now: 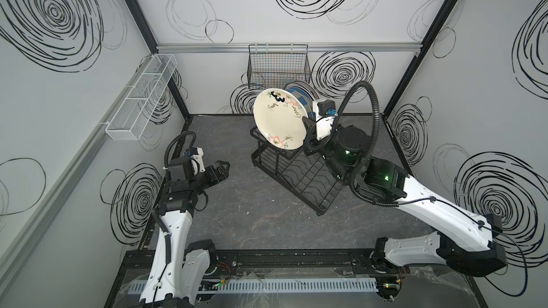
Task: Load plates into a dish rack
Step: Place the plate on the dish rack.
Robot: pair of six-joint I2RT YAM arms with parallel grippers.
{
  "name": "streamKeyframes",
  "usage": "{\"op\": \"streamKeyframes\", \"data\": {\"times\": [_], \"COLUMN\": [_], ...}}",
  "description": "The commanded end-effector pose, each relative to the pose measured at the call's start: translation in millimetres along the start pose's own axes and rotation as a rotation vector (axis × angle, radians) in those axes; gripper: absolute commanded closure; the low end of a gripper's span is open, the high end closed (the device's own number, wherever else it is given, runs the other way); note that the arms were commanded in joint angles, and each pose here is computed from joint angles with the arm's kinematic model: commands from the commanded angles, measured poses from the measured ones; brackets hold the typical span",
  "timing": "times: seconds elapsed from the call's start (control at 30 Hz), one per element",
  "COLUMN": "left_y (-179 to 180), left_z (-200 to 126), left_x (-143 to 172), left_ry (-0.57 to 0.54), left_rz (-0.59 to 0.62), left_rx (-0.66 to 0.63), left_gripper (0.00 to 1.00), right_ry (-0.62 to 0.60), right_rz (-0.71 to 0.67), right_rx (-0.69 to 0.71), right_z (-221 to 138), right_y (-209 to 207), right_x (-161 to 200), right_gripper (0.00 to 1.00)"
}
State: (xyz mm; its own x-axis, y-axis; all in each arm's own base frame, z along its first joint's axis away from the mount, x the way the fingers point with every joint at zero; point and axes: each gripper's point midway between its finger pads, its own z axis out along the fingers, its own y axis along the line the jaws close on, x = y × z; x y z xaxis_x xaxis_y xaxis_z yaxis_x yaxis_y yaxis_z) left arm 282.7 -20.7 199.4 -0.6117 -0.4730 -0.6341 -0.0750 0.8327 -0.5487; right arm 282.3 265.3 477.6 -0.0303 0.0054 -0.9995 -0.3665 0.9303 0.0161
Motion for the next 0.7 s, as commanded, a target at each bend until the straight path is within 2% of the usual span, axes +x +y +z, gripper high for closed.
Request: {"op": "streamKeyframes", "data": {"times": [0.0,0.13,0.33,0.67], "left_y": [-11,-16,-9,-10], "left_z": [-2,1,10,14], "left_x": [-11,-10,1,6], "left_ry": [-0.075,-0.093,-0.068,-0.057], "left_rz": [0.062,0.046,0.040,0.048], "left_rx": [0.042,0.087,0.075,0.075], "left_gripper": [0.04,0.04,0.04,0.04], "right_ry": [-0.196,-0.198,-0.172,-0.197], "right_rz": [0.066,0.025,-0.020,-0.070], "right_rx": [0.062,0.083,0.062,0.071], "right_z": [-16,-11,0,2], "right_y": [-35,-45,-36,-35], "right_x": [-57,-48,-28,-24], "right_gripper": [1.00,1.00,1.00,1.00]}}
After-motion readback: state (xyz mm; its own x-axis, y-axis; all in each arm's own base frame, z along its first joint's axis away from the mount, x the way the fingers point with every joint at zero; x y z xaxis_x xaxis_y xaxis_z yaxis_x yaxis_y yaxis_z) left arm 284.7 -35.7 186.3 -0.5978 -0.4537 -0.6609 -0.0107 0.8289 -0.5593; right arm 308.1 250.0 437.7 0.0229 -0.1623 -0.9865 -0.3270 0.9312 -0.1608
